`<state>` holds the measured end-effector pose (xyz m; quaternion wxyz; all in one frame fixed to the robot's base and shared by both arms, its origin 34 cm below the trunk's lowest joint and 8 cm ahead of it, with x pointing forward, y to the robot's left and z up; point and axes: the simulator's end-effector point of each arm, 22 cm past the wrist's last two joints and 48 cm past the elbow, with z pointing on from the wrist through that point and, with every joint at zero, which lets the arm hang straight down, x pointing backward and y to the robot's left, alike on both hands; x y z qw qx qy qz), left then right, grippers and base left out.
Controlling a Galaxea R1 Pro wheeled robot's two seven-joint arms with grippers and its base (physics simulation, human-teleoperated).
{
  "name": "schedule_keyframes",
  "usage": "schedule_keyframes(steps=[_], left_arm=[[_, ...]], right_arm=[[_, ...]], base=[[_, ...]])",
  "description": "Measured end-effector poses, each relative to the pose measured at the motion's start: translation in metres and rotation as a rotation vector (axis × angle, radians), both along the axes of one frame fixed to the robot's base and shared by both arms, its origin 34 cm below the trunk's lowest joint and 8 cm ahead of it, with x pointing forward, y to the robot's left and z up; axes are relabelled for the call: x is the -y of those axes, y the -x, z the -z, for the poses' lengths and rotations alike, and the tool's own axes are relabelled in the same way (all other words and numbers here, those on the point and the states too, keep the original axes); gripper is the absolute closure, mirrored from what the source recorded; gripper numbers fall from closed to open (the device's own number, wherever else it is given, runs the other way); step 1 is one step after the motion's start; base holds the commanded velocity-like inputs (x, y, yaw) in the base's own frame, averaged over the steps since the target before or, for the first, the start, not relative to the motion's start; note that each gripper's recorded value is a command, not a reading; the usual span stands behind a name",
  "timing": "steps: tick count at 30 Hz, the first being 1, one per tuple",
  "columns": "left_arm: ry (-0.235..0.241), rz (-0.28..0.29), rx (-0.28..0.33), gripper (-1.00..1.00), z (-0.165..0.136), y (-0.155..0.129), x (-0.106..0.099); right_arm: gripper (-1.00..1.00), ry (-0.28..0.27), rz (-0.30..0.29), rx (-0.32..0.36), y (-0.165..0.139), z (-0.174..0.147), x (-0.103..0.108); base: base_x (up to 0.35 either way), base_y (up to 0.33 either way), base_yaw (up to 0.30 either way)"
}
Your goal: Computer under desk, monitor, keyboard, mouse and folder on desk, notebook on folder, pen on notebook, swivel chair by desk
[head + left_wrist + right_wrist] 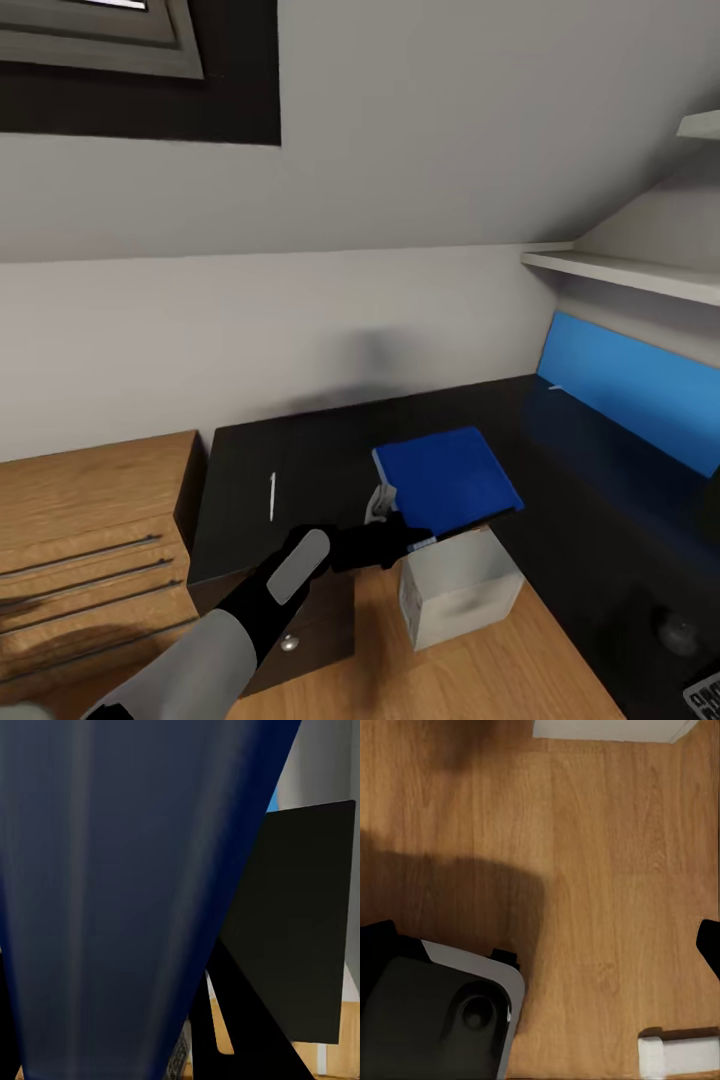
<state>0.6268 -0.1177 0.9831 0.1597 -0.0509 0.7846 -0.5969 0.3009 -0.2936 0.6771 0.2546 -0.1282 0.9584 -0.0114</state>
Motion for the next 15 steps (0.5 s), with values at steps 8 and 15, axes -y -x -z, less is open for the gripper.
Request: schedule_keyframes(steps=[8, 15], left_arm=[[-0.005, -0.004, -0.002, 1.00, -0.005, 0.002, -0.002], [-0.008, -0.005, -0.007, 1.00, -0.008, 0.005, -0.002]], right_arm=[[-1.00, 0.002, 0.004, -0.001, 0.003, -0.008, 0.002], [-1.00, 0.002, 0.016, -0.004, 0.006, -0.013, 0.001]], base=[[0.000, 0.000, -0.295], [0.000, 0.000, -0.295]])
